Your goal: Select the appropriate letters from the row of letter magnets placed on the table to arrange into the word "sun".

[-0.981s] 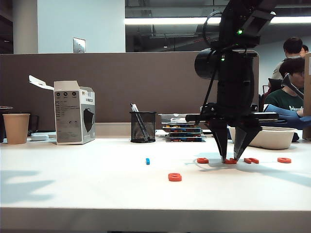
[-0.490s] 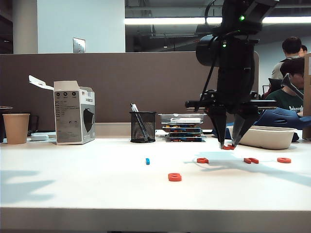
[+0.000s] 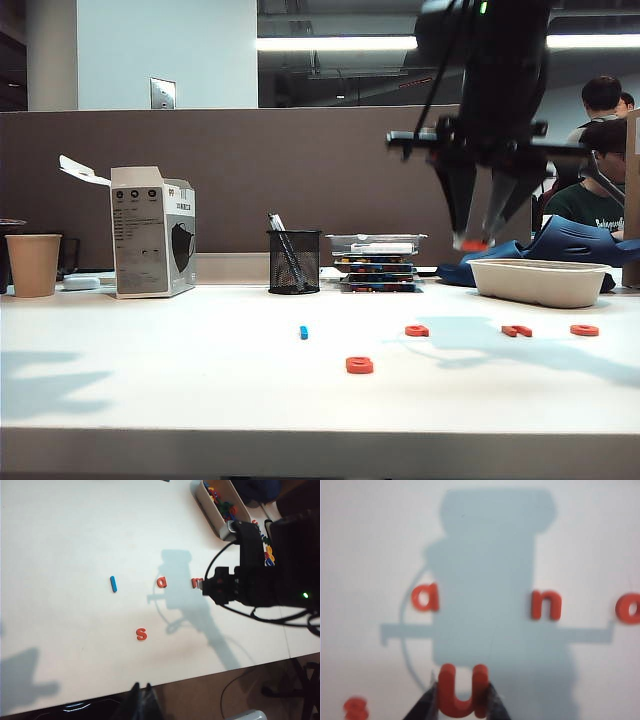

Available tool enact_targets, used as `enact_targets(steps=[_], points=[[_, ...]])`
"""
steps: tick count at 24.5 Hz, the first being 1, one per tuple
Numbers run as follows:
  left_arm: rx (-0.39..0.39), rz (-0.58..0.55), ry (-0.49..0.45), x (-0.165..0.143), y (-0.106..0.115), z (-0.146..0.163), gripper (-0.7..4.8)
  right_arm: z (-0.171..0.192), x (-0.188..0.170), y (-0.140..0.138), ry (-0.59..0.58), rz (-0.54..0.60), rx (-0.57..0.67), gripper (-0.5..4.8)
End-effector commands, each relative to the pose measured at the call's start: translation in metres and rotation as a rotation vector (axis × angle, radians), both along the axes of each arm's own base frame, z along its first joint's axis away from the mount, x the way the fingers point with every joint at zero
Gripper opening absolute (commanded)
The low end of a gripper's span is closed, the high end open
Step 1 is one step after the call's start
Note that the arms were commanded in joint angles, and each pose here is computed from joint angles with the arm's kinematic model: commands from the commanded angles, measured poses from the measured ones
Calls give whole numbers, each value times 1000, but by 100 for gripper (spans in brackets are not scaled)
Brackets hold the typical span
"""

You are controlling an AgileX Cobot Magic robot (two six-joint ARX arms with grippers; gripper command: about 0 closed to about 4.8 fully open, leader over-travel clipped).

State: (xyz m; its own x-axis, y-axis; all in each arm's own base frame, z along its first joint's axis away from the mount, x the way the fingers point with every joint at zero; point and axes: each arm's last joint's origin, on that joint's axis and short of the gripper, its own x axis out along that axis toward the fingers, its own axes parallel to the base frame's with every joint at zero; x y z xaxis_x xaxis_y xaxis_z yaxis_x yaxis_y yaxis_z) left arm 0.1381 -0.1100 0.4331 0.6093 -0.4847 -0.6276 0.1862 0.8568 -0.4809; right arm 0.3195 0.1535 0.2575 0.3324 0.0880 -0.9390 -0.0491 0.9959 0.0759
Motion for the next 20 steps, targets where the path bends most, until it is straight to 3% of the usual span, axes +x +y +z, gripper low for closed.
enact_targets(steps=[1, 9, 20], points=[[-6, -3, -12, -1, 1, 2, -5, 5, -22, 6, -13, 6, 11, 104], [-5, -6, -8, -1, 1, 2, -5, -42, -61, 33, 25, 35, 32, 104], [11, -6, 13, -2, 2, 0, -5, -90, -75, 26, 22, 6, 56, 104]])
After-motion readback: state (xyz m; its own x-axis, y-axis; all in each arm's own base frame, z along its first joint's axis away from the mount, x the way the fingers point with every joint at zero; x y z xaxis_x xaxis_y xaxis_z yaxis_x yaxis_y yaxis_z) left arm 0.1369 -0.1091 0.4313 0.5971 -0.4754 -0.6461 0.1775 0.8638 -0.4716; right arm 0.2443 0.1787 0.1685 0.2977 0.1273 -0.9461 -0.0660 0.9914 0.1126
